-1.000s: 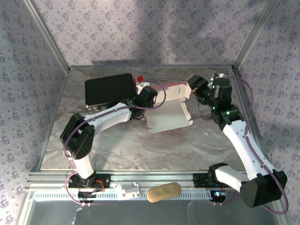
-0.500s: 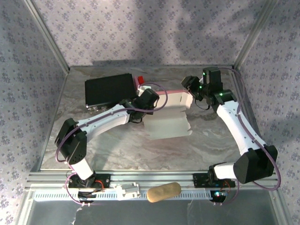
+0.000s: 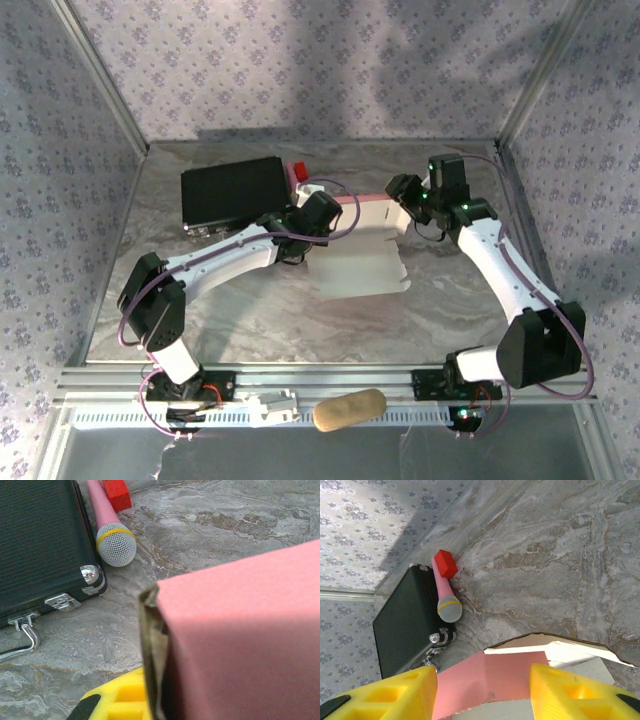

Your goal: Fold the paper box

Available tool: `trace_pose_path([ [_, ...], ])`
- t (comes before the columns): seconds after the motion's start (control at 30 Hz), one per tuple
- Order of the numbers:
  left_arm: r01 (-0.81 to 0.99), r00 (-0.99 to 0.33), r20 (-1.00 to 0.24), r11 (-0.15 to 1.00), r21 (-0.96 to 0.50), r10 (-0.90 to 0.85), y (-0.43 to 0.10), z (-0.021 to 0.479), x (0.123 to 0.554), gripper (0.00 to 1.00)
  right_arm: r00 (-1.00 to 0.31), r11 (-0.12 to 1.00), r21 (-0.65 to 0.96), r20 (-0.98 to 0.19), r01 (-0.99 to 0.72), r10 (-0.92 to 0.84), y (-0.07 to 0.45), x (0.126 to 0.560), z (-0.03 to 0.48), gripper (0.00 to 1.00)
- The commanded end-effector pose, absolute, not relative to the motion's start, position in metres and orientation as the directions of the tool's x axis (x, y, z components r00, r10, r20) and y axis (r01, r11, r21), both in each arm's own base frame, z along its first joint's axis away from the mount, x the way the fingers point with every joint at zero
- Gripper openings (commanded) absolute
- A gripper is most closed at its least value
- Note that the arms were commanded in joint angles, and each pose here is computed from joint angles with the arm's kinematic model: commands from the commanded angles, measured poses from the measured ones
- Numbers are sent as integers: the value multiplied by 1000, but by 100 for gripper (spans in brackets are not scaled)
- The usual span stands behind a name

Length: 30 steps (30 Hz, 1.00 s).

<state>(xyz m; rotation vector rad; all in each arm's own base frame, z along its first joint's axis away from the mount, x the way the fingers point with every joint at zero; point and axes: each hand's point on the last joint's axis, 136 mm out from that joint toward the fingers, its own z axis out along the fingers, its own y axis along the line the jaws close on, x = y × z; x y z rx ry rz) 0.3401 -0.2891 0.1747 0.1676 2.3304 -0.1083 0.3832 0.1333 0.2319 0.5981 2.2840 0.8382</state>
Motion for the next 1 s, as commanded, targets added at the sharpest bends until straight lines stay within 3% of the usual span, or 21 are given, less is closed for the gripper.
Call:
trace_pose_path([
  [0.0,154,-653,-754,987,-39,72,-291,196,342,0,-716,691,703,-395,168,575,139,384,227,52],
  [0.27,165,-650,-756,986,-36,82,-295,196,340,0,-715,639,754,-361,153,598,152,380,232,44],
  [0.5,176,-647,-757,984,-32,91,-298,195,339,0,-697,572,808,-327,144,638,159,381,247,25],
  [0.67,177,-643,-760,984,-30,92,-297,197,337,0,-686,558,817,-322,146,652,157,378,252,22],
  [0.87,179,-631,-769,984,-17,102,-294,202,338,0,-653,629,773,-433,85,621,138,358,260,58],
  [0.97,184,-624,-773,983,-5,113,-294,204,339,0,-626,674,737,-497,62,601,123,335,253,61],
])
